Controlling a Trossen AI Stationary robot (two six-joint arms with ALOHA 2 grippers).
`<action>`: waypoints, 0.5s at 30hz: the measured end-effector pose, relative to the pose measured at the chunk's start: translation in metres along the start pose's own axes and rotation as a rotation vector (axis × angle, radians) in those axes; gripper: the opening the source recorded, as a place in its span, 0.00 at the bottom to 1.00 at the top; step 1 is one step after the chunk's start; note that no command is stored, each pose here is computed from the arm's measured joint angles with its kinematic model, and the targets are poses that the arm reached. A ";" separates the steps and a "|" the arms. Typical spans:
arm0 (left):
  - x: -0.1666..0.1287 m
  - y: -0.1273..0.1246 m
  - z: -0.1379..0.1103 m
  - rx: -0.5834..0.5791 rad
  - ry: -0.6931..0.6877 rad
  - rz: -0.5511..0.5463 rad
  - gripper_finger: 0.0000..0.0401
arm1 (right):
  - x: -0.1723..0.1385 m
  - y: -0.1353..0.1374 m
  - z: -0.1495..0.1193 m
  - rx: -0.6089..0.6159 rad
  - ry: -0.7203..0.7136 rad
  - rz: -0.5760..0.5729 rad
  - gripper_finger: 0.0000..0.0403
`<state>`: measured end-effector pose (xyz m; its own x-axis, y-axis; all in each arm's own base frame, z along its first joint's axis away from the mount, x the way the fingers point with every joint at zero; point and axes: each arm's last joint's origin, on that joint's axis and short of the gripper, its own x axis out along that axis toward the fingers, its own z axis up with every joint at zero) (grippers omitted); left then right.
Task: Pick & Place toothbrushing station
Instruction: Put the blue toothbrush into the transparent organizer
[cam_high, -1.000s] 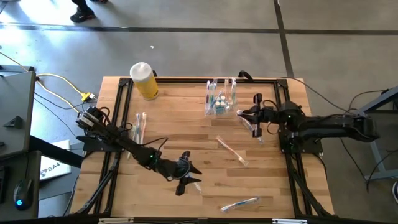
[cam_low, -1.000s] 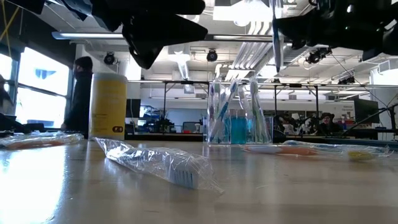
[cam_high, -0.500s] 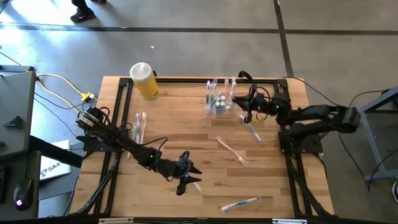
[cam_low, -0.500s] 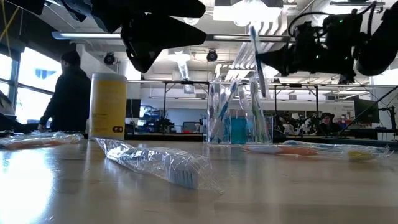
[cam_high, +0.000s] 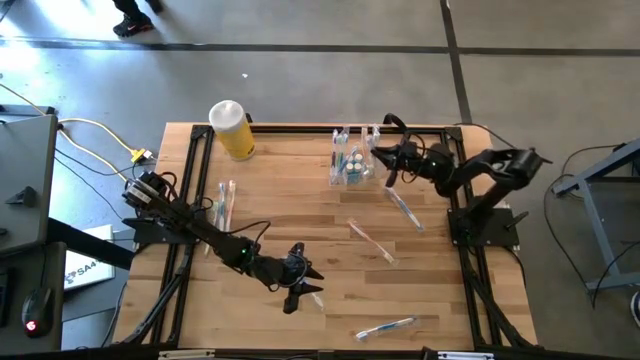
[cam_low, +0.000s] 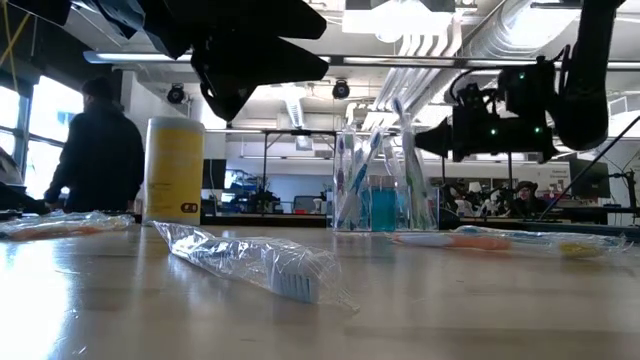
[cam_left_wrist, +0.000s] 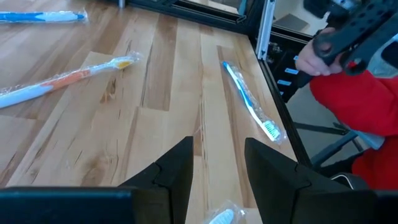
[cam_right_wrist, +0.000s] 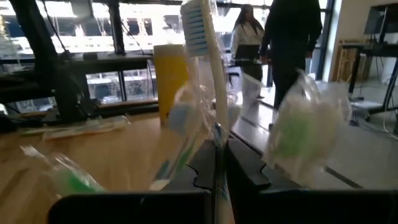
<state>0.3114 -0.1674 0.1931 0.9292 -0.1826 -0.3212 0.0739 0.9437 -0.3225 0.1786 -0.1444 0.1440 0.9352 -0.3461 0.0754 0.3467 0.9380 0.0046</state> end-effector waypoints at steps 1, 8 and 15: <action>0.000 0.000 0.000 -0.002 0.000 0.000 0.35 | 0.000 -0.002 -0.003 0.005 0.012 -0.007 0.02; 0.000 0.000 0.000 -0.022 0.000 0.001 0.35 | 0.001 -0.003 -0.011 0.019 0.051 -0.011 0.03; 0.000 0.001 -0.001 -0.020 0.006 0.006 0.35 | 0.001 -0.002 -0.018 0.044 0.119 -0.036 0.03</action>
<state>0.3113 -0.1671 0.1924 0.9276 -0.1787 -0.3281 0.0612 0.9390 -0.3386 0.1801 -0.1471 0.1258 0.9252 -0.3769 -0.0445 0.3789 0.9241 0.0494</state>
